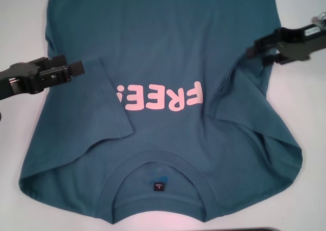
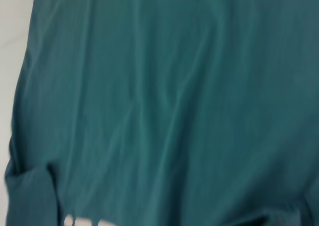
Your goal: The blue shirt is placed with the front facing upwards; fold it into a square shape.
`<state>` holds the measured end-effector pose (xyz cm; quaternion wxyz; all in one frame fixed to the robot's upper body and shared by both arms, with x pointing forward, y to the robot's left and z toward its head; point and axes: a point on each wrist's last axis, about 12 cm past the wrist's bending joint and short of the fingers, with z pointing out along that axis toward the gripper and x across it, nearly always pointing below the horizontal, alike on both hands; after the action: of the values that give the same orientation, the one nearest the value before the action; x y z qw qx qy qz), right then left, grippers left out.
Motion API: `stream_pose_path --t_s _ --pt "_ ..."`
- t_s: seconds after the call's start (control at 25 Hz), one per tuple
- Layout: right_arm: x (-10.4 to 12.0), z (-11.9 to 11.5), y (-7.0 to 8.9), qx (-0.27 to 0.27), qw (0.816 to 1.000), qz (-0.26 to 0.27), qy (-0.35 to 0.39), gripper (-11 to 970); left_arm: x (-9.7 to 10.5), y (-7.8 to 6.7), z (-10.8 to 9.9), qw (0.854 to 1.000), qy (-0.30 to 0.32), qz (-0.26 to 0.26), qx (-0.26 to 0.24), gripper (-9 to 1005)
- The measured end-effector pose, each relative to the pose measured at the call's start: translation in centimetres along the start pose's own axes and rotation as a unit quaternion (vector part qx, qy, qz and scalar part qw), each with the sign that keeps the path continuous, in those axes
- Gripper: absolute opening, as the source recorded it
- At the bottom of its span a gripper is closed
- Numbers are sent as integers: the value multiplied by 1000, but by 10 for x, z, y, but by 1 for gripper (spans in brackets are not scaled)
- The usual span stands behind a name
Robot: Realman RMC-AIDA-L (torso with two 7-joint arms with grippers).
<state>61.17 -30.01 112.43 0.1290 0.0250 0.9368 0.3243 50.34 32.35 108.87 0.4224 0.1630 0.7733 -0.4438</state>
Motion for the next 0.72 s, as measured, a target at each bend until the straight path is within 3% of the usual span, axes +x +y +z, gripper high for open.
stream_pose_path --t_s 0.28,0.44,0.56,0.72 --pt "-13 32 17 -11 994 -54 -90 615 0 -1 1 1000 -10 -3 4 859" --pt "-12 48 24 -23 992 -70 -103 615 1 -1 0 1000 -12 -5 3 859" --pt "-13 42 31 -37 992 -87 -86 615 0 0 -2 1000 -14 -5 0 859" --pt "-12 16 32 -52 991 -116 -43 615 -1 1 -4 1000 -18 -9 -4 859"
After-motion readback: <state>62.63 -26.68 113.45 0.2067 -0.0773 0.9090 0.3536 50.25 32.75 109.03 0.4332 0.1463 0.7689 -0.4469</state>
